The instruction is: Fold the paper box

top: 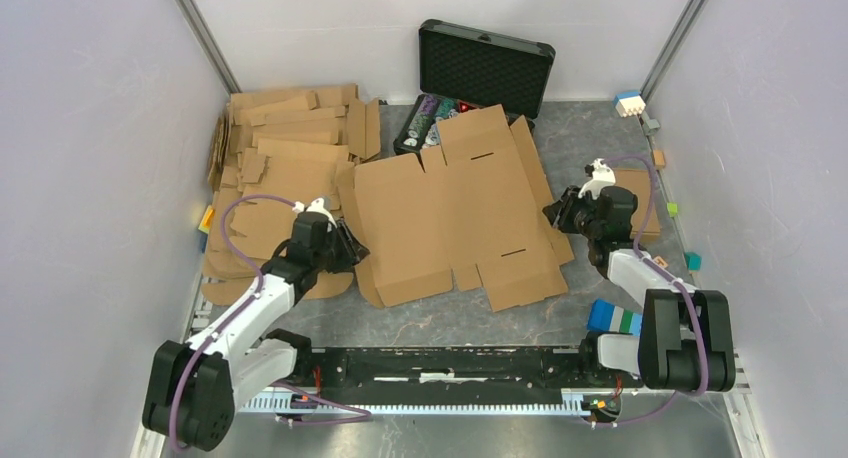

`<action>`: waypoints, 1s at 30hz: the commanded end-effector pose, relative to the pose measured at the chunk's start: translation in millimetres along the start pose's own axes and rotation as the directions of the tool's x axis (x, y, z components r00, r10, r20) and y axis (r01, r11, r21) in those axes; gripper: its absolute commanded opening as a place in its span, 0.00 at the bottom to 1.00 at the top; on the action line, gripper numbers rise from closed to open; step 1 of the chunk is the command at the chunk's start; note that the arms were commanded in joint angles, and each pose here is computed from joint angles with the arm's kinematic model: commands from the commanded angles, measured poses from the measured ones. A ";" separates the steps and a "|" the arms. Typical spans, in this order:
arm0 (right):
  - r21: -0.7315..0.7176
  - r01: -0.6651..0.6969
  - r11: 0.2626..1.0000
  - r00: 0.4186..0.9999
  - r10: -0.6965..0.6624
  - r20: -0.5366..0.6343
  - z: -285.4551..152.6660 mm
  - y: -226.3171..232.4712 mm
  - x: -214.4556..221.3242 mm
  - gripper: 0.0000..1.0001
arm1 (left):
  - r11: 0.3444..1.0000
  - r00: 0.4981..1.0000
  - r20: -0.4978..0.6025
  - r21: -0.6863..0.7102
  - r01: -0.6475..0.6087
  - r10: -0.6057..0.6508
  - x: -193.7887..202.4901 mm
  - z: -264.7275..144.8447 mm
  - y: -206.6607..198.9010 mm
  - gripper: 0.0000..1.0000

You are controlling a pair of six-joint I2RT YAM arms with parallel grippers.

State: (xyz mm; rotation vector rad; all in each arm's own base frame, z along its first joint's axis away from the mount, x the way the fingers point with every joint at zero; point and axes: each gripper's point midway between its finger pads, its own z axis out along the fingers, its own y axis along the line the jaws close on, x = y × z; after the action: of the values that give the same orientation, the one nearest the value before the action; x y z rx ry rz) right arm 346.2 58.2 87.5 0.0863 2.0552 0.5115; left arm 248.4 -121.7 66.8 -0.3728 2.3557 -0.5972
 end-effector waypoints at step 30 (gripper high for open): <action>-0.043 0.076 0.996 0.994 -0.072 0.080 -12.8 25.0 -12.8 0.40 | 0.942 0.975 0.192 0.295 -0.162 0.108 -53.5 -76.1 -82.6 0.04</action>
State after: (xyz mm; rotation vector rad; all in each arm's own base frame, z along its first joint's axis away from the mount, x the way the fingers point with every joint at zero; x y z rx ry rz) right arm 343.6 57.8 107.3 0.0541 1.9945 0.4501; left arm 249.7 -136.5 169.5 -0.2039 2.0486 -0.7783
